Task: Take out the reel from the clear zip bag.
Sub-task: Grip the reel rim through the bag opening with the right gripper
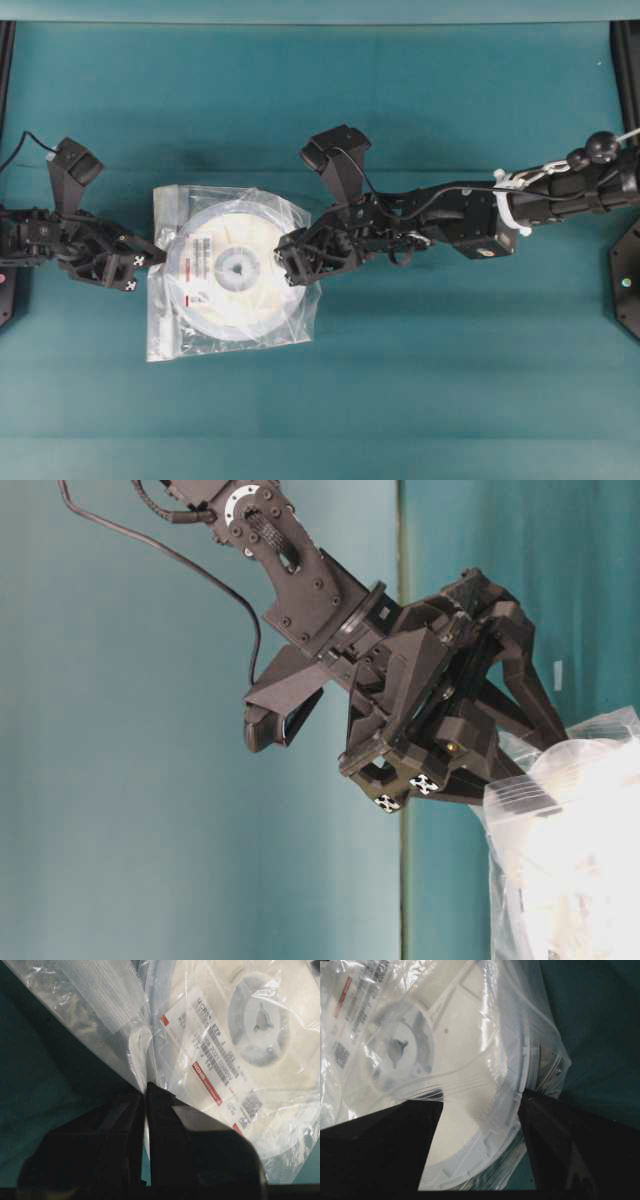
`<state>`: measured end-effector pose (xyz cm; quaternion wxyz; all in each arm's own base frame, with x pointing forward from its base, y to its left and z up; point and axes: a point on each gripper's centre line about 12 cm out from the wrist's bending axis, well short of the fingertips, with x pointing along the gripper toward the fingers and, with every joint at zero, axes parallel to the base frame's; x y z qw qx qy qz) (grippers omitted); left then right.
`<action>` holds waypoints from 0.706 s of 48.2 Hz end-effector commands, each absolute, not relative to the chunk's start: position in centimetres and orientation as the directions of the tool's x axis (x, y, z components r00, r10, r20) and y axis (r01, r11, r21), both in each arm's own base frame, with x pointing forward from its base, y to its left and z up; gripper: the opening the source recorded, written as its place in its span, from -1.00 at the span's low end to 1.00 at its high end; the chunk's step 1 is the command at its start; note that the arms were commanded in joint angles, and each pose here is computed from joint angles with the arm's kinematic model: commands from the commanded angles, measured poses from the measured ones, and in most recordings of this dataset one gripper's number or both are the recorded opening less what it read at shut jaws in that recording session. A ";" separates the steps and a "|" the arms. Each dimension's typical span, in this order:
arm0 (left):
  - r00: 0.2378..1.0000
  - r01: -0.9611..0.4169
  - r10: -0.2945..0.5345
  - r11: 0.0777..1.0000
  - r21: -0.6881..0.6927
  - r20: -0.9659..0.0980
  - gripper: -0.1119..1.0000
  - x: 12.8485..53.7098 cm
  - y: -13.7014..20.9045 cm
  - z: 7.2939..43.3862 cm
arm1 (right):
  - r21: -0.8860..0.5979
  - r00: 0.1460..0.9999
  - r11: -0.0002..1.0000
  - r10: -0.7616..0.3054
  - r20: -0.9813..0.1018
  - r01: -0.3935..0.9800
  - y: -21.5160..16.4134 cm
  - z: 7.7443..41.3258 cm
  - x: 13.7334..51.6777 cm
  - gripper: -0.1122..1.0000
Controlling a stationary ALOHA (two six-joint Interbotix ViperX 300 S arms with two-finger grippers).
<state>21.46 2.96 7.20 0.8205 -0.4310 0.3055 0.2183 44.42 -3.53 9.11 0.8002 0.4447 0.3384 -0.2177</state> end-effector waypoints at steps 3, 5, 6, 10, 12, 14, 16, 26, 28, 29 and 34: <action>0.710 -0.627 0.092 0.536 -0.566 -0.698 -0.75 21.4 2.9 7.0 | 0.578 0.687 0.503 -0.043 -0.726 0.642 -3.2 9.6 44.7 0.53; 0.710 -0.627 0.092 0.536 -0.566 -0.698 -0.75 21.4 2.9 7.0 | 0.574 0.680 0.502 -0.041 -0.732 0.647 -3.2 9.5 44.6 0.43; 0.709 -0.627 0.091 0.537 -0.565 -0.700 -0.75 21.3 2.9 7.0 | 0.572 0.676 0.498 -0.040 -0.736 0.652 -3.2 9.4 44.6 0.38; 0.710 -0.626 0.091 0.537 -0.566 -0.698 -0.75 21.4 2.9 7.0 | 0.565 0.656 0.473 -0.036 -0.754 0.676 -3.4 9.2 44.3 0.08; 0.711 -0.625 0.092 0.537 -0.567 -0.697 -0.75 21.4 2.9 7.0 | 0.563 0.647 0.458 -0.035 -0.762 0.688 -3.4 9.1 44.1 -0.11; 0.710 -0.626 0.091 0.537 -0.566 -0.698 -0.75 21.4 2.9 7.0 | 0.563 0.642 0.446 -0.036 -0.766 0.696 -3.6 9.0 44.0 -0.27; 0.710 -0.626 0.091 0.537 -0.566 -0.698 -0.75 21.4 2.9 7.0 | 0.562 0.640 0.442 -0.036 -0.768 0.699 -3.6 8.9 43.9 -0.43; 0.710 -0.627 0.092 0.536 -0.566 -0.698 -0.75 21.4 2.9 7.0 | 0.559 0.634 0.434 -0.038 -0.773 0.707 -3.7 8.8 43.5 -0.55; 0.711 -0.626 0.093 0.536 -0.567 -0.697 -0.75 21.4 2.9 7.0 | 0.559 0.634 0.435 -0.037 -0.773 0.706 -3.6 8.7 43.4 -0.55; 0.710 -0.627 0.092 0.536 -0.566 -0.698 -0.75 21.4 2.9 7.0 | 0.558 0.633 0.434 -0.038 -0.774 0.708 -3.6 8.7 43.4 -0.55; 0.711 -0.625 0.092 0.537 -0.567 -0.697 -0.75 21.4 2.9 7.0 | 0.555 0.630 0.435 -0.037 -0.776 0.709 -3.6 8.6 43.2 -0.55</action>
